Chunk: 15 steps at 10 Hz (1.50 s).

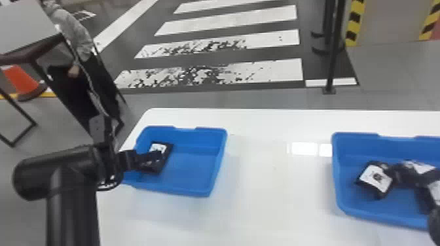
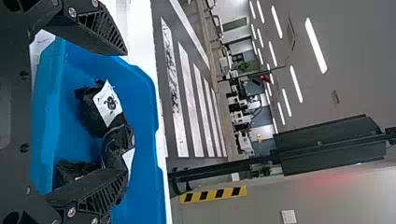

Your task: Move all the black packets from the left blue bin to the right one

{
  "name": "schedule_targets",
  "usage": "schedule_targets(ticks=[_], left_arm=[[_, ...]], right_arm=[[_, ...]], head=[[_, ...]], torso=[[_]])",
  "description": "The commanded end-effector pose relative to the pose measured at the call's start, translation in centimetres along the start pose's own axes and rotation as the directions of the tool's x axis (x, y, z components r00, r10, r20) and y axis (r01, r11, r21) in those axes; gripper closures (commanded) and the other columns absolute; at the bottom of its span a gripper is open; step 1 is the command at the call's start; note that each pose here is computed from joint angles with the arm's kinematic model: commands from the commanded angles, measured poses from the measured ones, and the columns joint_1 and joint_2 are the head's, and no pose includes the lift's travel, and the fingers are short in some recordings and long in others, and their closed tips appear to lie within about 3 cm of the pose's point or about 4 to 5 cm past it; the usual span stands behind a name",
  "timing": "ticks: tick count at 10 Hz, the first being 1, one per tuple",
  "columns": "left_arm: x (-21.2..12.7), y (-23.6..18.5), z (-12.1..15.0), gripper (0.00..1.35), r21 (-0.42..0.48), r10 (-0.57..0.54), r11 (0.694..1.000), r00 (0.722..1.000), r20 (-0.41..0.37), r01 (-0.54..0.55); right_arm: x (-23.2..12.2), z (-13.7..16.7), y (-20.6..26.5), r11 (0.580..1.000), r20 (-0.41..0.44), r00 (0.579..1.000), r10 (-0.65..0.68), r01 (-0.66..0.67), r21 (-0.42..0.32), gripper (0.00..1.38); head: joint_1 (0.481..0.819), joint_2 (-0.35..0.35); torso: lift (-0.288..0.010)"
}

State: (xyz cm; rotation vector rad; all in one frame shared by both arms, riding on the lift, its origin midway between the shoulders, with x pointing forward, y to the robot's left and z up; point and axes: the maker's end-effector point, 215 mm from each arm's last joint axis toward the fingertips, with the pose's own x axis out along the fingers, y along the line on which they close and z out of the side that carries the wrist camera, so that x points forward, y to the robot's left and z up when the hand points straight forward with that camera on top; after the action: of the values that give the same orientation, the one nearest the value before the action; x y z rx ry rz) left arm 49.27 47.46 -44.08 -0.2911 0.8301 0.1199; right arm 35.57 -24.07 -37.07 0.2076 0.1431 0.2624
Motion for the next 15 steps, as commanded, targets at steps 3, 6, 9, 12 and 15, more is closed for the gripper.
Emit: schedule_targets(ticks=[3,6,9,12,15], left_arm=[[2.5,-0.5,1.4,0.40,-0.016,0.015,1.000,0.999,-0.036,-0.016],[2.7,-0.4,-0.5,0.40,-0.043,0.053,0.997,0.993,-0.110,-0.058],[2.8,0.9,-1.5,0.54,-0.068,0.095,0.992,0.985,-0.145,-0.105],[2.9,2.3,-1.1,0.44,-0.100,0.118,0.987,0.988,-0.100,-0.128],[2.9,3.5,-1.1,0.58,-0.126,0.147,0.980,0.986,-0.080,-0.156]], right_arm=[[0.1,-0.6,-0.1,1.000,-0.015,1.000,0.003,-0.003,0.012,0.14],[0.1,-1.6,0.0,0.999,-0.039,0.999,0.013,-0.012,0.036,0.14],[0.2,-2.0,0.0,0.999,-0.049,0.999,0.017,-0.015,0.043,0.14],[0.1,-2.3,0.1,0.998,-0.057,0.998,0.025,-0.022,0.053,0.14],[0.2,-2.6,0.1,0.998,-0.065,0.997,0.030,-0.026,0.061,0.14]], head=[[0.695,0.297],[0.695,0.292],[0.695,0.302],[0.695,0.319],[0.695,0.339]], torso=[[-0.144],[-0.144],[-0.144],[-0.144],[-0.144]])
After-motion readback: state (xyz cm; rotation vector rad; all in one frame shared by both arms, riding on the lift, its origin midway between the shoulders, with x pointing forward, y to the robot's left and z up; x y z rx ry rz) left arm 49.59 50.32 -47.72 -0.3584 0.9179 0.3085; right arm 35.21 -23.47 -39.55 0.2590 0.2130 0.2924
